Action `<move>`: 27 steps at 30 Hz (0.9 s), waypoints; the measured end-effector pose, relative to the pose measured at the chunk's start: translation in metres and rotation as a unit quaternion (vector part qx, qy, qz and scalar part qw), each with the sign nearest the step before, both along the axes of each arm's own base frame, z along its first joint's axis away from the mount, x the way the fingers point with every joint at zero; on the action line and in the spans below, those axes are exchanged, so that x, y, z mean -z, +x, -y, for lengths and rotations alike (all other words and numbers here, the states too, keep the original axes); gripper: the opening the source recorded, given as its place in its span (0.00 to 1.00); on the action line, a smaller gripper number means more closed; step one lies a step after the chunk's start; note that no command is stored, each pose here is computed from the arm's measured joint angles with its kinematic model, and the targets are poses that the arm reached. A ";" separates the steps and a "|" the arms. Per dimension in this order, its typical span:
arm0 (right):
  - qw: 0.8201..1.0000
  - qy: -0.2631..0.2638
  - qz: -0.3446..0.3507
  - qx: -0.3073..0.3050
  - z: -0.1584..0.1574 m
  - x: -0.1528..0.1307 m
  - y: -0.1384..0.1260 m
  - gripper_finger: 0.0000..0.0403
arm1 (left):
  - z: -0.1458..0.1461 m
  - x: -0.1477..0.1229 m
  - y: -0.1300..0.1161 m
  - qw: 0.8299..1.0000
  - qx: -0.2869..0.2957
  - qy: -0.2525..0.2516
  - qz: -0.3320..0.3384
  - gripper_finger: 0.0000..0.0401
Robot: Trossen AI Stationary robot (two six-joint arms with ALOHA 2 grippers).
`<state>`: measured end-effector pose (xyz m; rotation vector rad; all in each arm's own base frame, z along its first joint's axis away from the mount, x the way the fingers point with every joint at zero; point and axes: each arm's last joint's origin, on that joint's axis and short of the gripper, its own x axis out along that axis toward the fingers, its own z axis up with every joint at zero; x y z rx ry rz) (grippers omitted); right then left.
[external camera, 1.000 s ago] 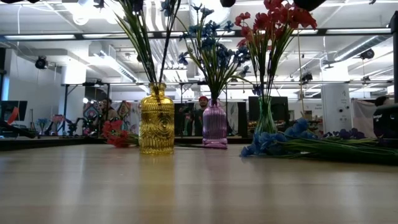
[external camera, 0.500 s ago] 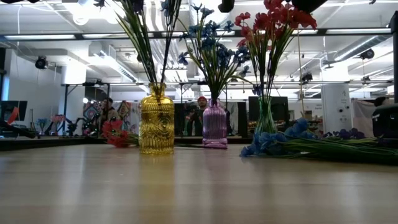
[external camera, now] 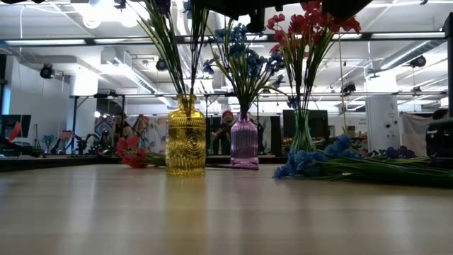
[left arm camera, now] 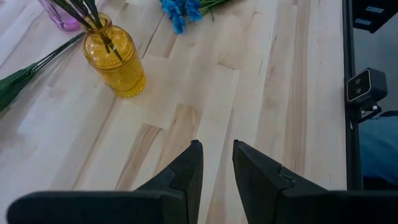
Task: Sort flowers into vase by color
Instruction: Put the bottom violet flowers into the yellow vase
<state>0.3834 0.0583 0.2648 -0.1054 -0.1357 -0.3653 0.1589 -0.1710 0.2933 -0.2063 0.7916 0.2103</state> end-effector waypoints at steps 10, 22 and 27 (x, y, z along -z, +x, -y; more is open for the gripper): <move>0.999 0.011 -0.036 -0.002 0.000 0.008 0.001 0.25 | 0.000 0.000 0.000 1.000 0.000 0.006 0.003 0.19; 0.992 0.026 -0.126 -0.010 -0.007 0.023 -0.002 0.60 | -0.001 0.000 0.001 1.000 -0.004 0.010 0.009 0.19; 0.989 0.026 -0.147 -0.014 -0.011 0.028 -0.004 0.70 | -0.001 0.000 0.001 1.000 -0.004 0.011 0.009 0.19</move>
